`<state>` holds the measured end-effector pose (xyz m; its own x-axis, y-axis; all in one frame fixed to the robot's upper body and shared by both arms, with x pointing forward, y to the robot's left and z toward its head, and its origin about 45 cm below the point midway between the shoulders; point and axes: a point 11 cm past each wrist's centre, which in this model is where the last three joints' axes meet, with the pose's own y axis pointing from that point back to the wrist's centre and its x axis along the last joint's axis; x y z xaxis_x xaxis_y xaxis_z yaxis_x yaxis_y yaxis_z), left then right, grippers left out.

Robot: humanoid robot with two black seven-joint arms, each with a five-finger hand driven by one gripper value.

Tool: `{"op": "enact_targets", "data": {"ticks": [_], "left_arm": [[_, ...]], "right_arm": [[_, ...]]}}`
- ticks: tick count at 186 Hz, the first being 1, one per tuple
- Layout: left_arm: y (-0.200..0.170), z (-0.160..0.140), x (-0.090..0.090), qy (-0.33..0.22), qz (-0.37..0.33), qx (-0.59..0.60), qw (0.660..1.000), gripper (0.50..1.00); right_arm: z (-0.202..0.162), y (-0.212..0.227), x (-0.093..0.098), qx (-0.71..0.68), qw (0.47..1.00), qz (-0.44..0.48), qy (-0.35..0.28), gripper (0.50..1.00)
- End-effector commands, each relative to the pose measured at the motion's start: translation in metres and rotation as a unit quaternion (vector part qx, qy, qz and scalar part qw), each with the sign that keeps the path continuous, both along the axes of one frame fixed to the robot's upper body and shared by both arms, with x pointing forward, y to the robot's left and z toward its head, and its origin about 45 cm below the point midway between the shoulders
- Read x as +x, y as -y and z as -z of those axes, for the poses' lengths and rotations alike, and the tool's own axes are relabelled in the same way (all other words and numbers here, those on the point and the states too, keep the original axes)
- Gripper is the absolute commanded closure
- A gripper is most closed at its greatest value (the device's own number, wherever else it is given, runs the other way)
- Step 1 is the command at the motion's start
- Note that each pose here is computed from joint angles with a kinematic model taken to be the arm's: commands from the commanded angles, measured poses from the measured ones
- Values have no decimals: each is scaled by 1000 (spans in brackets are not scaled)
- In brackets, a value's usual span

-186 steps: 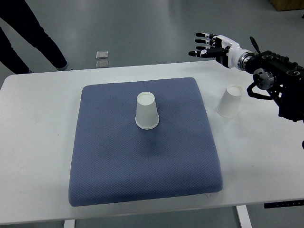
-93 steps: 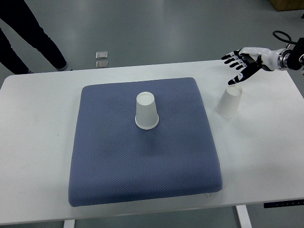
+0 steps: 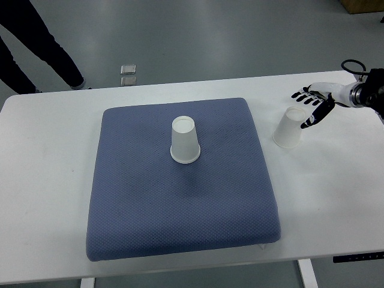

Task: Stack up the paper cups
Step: 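Close the right hand fingers around the white paper cup, then lift the cup with the right hand and carry it over the pad cup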

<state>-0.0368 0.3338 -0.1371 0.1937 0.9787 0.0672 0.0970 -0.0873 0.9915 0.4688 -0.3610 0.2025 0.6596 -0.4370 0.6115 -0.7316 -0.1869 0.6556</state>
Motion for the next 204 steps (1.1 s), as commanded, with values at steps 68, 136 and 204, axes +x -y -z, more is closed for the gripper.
{"op": "enact_targets", "data": {"ticks": [68, 136, 204], "left_arm": [[0, 0, 0, 0, 0, 0, 1000, 500], [0, 0, 0, 0, 0, 0, 1000, 500], [0, 0, 0, 0, 0, 0, 1000, 500]], "right_arm": [[23, -18, -4, 2, 1000, -5, 4, 621], [28, -14, -7, -12, 1000, -8, -2, 844], [14, -10, 0, -5, 1000, -2, 13, 912]]}}
